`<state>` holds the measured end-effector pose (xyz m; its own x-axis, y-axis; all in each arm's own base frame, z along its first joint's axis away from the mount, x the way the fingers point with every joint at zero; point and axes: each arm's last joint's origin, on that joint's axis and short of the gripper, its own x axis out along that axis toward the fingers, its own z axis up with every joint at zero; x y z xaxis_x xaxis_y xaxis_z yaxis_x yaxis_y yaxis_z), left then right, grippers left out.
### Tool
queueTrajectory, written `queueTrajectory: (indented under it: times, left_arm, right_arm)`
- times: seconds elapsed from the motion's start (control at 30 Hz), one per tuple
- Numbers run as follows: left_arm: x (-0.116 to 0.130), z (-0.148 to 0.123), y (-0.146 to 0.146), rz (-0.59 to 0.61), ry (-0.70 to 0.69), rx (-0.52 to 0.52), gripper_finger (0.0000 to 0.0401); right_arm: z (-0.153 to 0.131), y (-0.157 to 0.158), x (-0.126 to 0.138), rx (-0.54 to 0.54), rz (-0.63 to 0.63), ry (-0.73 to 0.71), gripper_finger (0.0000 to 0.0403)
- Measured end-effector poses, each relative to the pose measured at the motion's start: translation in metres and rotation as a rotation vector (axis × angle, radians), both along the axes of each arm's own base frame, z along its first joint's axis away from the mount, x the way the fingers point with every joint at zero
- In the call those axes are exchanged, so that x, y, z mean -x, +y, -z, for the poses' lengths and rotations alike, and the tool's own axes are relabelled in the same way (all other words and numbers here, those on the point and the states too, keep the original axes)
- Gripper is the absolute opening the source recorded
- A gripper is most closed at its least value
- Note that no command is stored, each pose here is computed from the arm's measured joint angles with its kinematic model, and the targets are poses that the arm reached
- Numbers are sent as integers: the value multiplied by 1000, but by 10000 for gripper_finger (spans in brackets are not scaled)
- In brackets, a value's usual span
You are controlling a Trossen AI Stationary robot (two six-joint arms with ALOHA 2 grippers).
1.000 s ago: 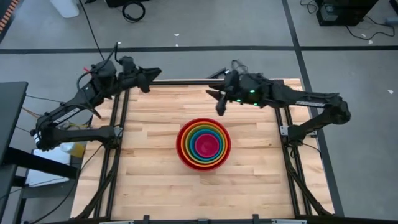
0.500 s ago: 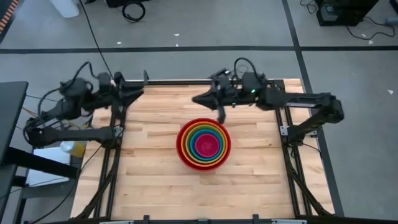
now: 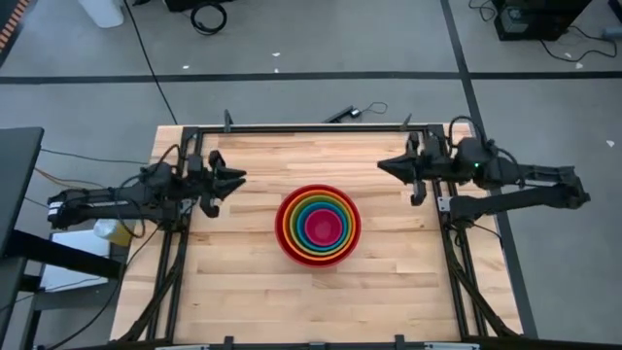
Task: Nest bowls inside each other
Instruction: Return to Home Position
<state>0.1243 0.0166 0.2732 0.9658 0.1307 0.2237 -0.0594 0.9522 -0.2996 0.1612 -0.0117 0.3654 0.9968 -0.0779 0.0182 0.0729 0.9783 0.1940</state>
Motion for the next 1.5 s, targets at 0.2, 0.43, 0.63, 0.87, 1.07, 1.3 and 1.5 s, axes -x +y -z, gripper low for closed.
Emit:
queueTrajectory:
  times: [0.2,0.43,0.63,0.87,1.07,1.3,1.5]
  left_arm:
    - [-4,37,-7,87,57,-30,116]
    - [6,56,-4,-31,24,-59,116]
    - [18,50,-1,-73,-2,-84,116]
    - [34,58,-3,-71,41,-74,116]
    - [38,67,-3,-92,124,-92,116]
    - [37,70,-3,-99,136,-109,116]
    - [31,86,-2,-97,15,-50,117]
  right_arm:
    - [44,4,30,-43,-3,-74,7]
    - [102,9,49,-118,23,-137,6]
    - [113,5,69,-94,90,-107,7]
    - [123,3,88,-71,136,-127,7]
    - [155,4,78,-123,87,-34,6]
    - [185,4,67,-127,74,-58,5]
    - [194,4,64,-145,65,-69,5]
